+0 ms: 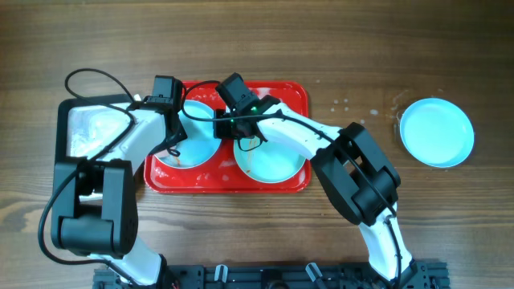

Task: Clean dirty plates on tray and stack at the side
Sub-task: 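Tilt the plate up with the right gripper and bring the sponge over, then scrub the held plate's face with the sponge in the left gripper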

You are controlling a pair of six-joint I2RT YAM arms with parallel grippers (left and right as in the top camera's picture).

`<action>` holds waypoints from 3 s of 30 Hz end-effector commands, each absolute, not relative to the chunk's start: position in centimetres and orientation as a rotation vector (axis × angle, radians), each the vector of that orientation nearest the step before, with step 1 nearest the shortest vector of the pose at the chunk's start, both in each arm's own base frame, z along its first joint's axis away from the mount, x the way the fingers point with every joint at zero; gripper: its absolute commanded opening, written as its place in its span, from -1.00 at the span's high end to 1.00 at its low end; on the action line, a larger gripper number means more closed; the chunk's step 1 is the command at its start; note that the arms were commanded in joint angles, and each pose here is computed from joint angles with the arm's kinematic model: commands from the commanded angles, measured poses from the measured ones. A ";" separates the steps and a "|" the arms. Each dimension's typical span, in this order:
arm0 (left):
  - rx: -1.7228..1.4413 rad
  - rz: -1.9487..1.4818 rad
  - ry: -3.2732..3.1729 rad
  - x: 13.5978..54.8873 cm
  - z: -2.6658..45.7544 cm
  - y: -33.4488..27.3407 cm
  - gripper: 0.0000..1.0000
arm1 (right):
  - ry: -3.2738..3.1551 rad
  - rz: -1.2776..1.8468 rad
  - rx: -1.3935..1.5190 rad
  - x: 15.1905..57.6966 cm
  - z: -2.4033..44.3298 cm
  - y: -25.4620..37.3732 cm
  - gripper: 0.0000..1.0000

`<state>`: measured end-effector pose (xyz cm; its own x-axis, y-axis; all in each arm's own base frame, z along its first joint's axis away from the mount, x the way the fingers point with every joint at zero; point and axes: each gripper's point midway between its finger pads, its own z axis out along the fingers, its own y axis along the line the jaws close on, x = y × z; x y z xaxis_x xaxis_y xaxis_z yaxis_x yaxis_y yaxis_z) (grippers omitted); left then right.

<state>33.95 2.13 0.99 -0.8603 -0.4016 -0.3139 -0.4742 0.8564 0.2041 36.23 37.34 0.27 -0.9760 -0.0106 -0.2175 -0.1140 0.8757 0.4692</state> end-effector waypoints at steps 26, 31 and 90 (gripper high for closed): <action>-0.779 0.310 3.123 26.3 -1.9 0.0 0.92 | 2.863 0.618 -0.067 36.5 -1.5 35.8 0.92; -0.777 0.085 3.073 28.8 -2.3 0.1 0.92 | 2.863 0.617 -0.068 36.5 -1.5 35.8 0.91; -0.180 -0.368 2.819 40.8 -4.6 -7.7 0.92 | 2.860 0.609 -0.106 36.4 -1.5 35.7 0.91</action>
<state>44.60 -3.73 0.66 -0.8260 -0.4338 -0.3600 -0.3237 0.8878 -0.3273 37.74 36.12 0.51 -0.9681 0.0319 -0.2486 -0.0835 0.8942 0.4398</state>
